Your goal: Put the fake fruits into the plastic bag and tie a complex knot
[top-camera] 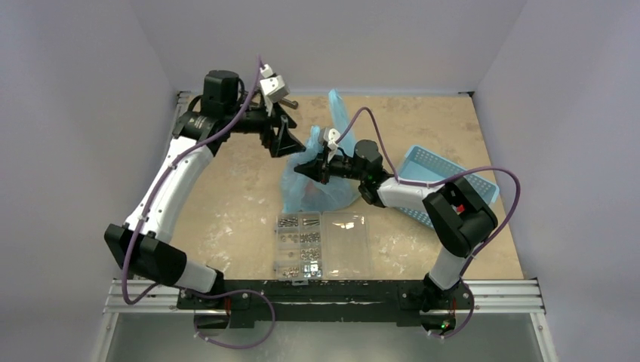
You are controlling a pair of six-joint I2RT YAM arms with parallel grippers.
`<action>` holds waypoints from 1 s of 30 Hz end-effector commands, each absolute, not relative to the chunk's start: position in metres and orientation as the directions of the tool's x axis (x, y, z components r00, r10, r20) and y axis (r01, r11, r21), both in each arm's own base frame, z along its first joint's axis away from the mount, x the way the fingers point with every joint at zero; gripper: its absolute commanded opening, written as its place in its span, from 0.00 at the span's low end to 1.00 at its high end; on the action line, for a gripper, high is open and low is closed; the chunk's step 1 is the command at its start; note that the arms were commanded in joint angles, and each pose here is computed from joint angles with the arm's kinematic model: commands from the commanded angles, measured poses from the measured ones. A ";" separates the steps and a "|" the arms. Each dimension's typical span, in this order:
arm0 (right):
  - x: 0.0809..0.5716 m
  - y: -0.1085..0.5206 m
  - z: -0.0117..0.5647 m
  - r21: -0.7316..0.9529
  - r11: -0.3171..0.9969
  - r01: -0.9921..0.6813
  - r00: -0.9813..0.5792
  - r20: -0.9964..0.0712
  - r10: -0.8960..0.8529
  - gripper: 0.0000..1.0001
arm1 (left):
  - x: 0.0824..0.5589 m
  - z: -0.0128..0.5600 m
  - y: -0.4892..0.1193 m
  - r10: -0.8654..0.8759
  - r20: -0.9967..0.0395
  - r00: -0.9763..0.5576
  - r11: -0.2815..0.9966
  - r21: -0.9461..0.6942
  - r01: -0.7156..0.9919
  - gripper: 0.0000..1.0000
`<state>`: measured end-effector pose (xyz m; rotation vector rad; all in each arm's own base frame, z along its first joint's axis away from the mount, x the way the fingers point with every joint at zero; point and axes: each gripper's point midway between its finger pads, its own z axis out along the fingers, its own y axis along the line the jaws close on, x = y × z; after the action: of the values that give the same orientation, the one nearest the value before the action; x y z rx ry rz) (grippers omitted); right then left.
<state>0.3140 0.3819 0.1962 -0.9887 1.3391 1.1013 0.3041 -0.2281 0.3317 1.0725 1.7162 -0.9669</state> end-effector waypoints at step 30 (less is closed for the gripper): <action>0.317 0.362 0.172 0.066 0.261 -0.963 -0.081 -0.996 -0.043 0.00 | 0.348 0.374 -0.190 -0.066 -0.958 -0.279 0.469 -0.277 0.839 0.00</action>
<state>0.3158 0.3727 0.1956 -1.0123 1.3143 1.0497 0.3348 -0.2091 0.3404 0.6461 1.7961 -1.2125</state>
